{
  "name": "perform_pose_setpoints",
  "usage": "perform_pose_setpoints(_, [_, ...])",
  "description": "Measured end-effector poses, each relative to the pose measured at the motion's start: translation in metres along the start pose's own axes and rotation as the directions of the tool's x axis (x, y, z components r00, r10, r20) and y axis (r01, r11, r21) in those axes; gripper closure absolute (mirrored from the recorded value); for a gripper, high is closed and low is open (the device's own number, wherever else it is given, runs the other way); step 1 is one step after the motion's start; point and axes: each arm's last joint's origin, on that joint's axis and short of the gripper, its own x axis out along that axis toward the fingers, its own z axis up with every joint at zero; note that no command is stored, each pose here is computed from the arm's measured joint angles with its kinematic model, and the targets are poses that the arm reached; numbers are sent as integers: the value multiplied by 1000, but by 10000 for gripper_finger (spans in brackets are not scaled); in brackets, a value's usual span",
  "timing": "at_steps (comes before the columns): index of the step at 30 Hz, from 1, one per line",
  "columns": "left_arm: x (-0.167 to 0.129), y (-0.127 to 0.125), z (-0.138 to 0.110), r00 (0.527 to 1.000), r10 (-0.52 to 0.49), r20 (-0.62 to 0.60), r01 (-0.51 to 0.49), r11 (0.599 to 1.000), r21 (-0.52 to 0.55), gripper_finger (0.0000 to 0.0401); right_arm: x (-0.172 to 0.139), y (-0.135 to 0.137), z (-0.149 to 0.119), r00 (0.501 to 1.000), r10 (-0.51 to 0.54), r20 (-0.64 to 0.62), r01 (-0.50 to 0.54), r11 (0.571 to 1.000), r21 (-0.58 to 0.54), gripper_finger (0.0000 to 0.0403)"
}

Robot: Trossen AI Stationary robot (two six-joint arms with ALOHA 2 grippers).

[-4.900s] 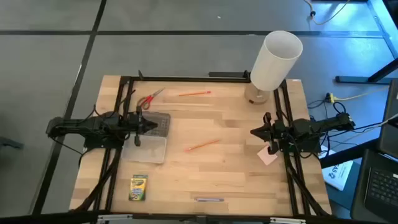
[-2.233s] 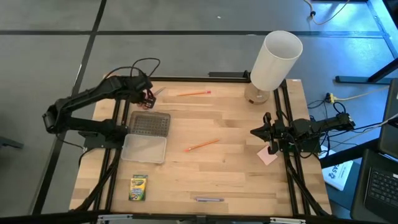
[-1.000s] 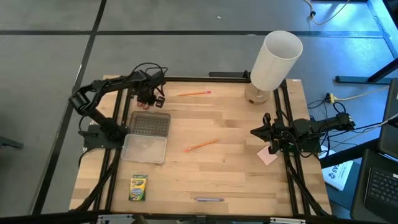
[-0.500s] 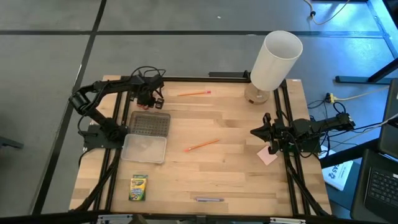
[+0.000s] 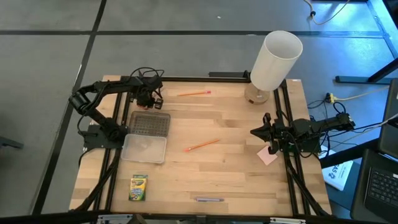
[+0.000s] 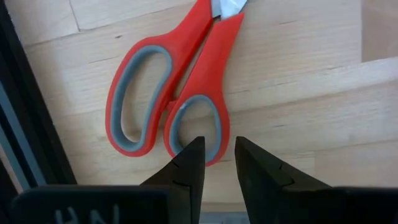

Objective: Pack school essentials
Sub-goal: Put the red scissors into the transparent supply box

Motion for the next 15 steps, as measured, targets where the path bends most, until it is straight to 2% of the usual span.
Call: perform_pose_setpoints(15, [15,-1,-3,1000,11,-16,-11,1000,4,319,0,0,0,1000,-1,0,1,1000,4,380])
